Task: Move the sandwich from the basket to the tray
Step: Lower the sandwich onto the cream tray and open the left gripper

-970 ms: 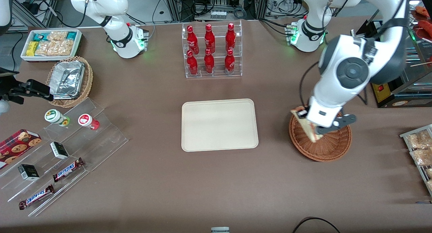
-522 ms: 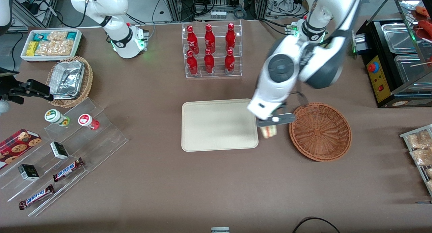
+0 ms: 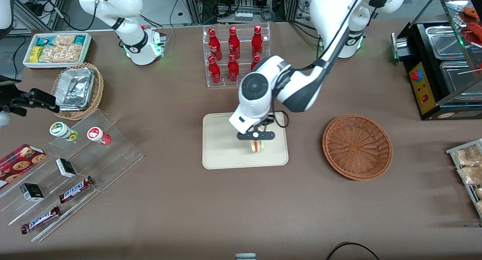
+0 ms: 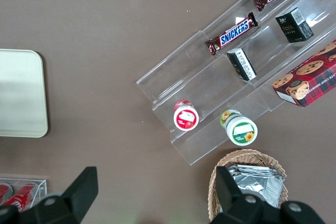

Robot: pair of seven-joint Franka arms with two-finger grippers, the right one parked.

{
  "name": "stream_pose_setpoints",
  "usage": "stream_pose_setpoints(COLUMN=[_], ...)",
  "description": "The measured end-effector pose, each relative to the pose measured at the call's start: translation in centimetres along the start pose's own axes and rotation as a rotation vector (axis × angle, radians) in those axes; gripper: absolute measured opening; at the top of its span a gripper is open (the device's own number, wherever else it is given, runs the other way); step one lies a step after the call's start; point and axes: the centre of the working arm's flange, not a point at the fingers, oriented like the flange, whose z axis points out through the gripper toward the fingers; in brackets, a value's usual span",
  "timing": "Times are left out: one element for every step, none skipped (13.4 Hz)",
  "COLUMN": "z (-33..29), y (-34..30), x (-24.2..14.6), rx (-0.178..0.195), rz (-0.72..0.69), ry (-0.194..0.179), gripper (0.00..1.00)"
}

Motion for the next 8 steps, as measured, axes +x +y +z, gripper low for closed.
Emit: stream_pose_setpoints(z=[1.2, 2.4, 3.5, 4.6, 5.6, 6.4, 7.1, 7.7], y=[0.9, 1.6, 2.3, 3.1, 3.7, 4.1, 4.2, 4.3], x=[-0.4, -0.6, -0.9, -1.4, -1.8, -2.0, -2.1, -2.1], rx=[-0.004, -0.008, -0.009, -0.007, -0.006, -0.006, -0.003, 0.002], rz=[0.013, 0.022, 0.032, 0.044, 0.054, 0.06, 0.062, 0.063], ry=[0.002, 0.004, 0.003, 0.0, -0.002, -0.003, -0.008, -0.014], gripper=[0.16, 0.16, 0.16, 0.16, 0.16, 0.16, 0.16, 0.16])
